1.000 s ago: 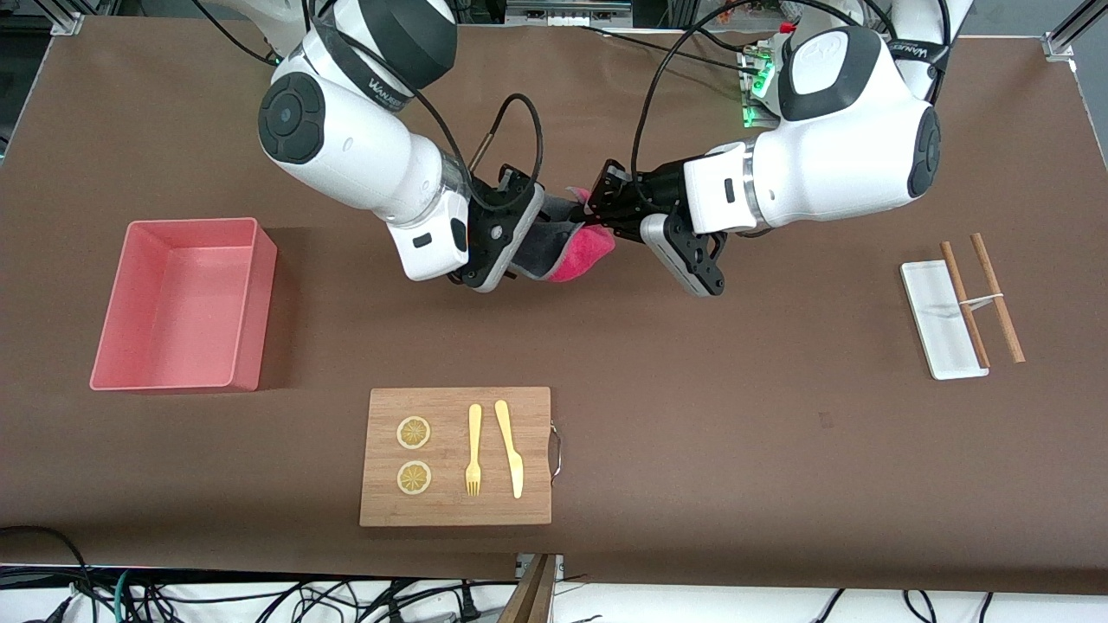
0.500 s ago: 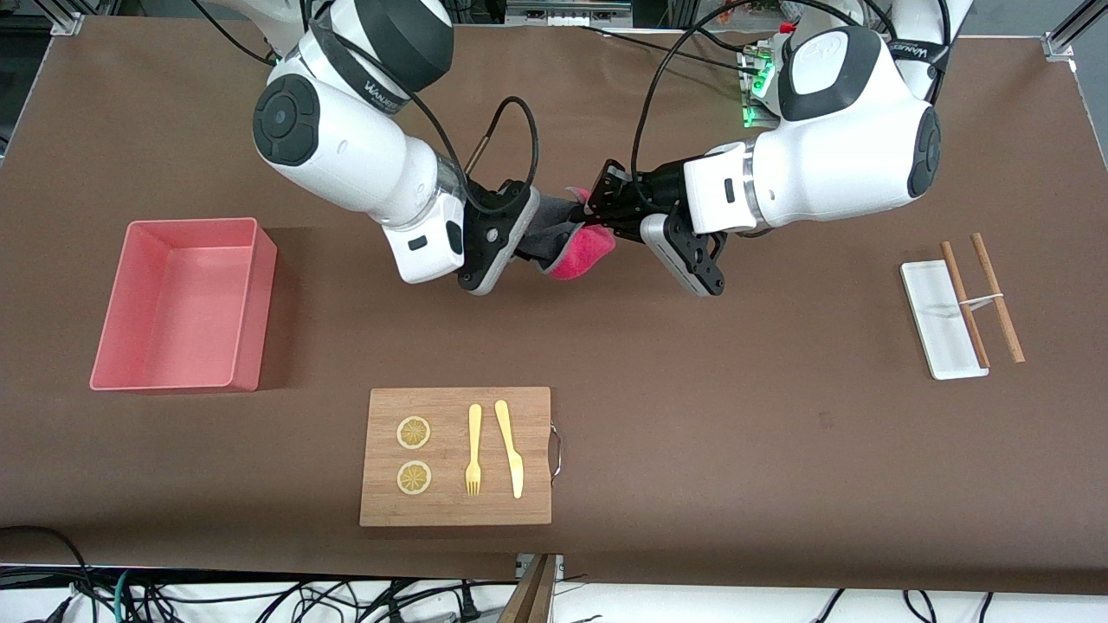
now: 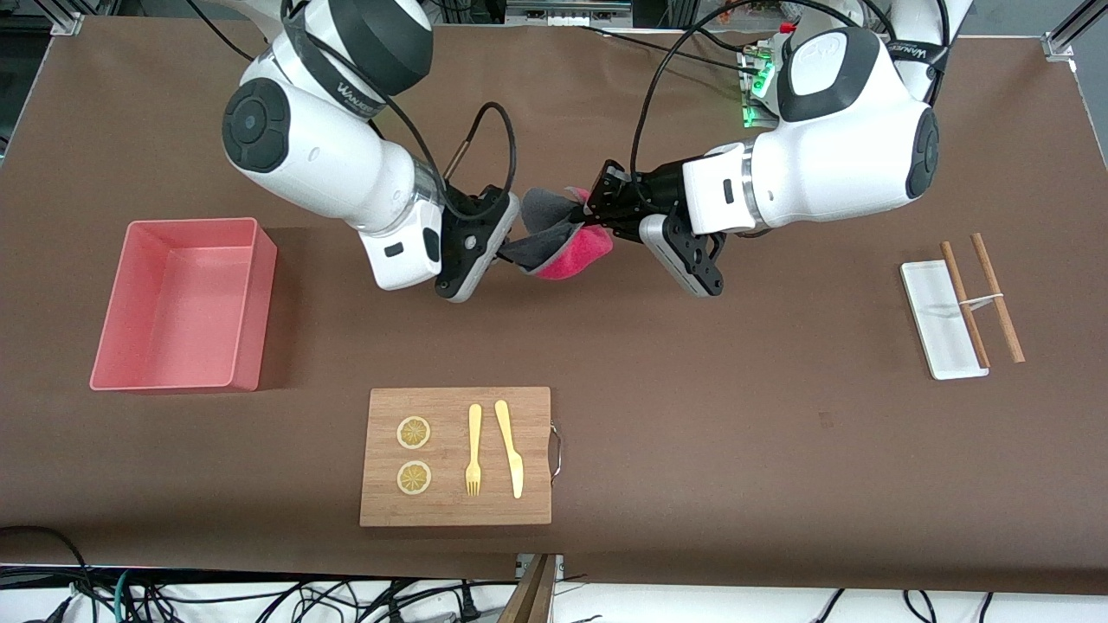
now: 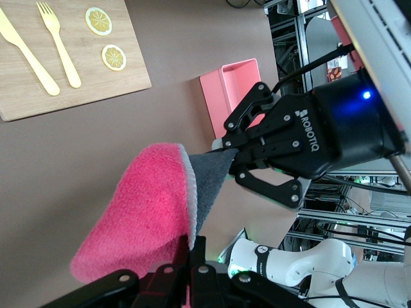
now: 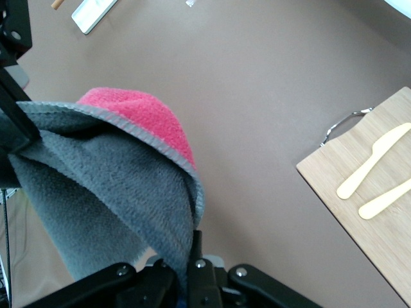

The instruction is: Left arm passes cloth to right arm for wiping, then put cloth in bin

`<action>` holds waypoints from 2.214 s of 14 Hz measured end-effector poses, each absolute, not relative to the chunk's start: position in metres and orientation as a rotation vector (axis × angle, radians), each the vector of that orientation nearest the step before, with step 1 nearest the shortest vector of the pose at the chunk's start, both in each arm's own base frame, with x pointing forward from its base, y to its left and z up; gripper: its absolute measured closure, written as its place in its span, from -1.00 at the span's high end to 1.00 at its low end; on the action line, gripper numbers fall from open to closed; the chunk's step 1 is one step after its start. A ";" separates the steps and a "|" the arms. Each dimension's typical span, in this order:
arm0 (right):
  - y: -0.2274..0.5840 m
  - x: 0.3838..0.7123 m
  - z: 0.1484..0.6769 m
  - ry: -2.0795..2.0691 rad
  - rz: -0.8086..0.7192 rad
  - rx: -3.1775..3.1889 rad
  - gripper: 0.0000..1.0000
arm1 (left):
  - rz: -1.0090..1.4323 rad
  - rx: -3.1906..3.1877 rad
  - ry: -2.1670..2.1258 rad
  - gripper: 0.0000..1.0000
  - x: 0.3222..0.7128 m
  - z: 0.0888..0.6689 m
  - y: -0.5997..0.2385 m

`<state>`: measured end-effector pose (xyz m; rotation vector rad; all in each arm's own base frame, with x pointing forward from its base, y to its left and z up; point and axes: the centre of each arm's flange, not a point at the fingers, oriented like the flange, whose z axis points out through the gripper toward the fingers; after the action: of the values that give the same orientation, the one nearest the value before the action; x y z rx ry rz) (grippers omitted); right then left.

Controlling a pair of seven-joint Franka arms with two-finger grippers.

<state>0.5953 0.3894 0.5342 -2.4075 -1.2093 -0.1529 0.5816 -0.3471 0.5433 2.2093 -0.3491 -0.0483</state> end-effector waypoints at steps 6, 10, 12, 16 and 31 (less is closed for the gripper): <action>0.359 0.606 0.536 -1.200 -0.094 -2.463 -0.96 | -0.025 2.245 -0.374 -0.25 0.584 0.543 -0.345; 0.329 0.616 0.535 -1.206 -0.048 -2.538 -0.96 | 0.002 2.410 -0.507 0.60 0.581 0.543 -0.332; 0.294 0.625 0.534 -1.177 0.004 -2.608 -0.96 | 0.021 2.580 -0.606 0.98 0.583 0.547 -0.306; 0.207 0.636 0.517 -1.063 0.135 -2.771 -0.96 | -0.006 2.915 -0.711 1.00 0.598 0.561 -0.200; 0.098 0.595 0.339 -0.336 0.364 -3.156 -0.96 | -0.015 3.073 -0.545 1.00 0.574 0.584 -0.039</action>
<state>0.5946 0.0982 0.3386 -3.1561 -0.3357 0.3635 0.5743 -0.0394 0.5841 3.0731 -0.5452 -0.0153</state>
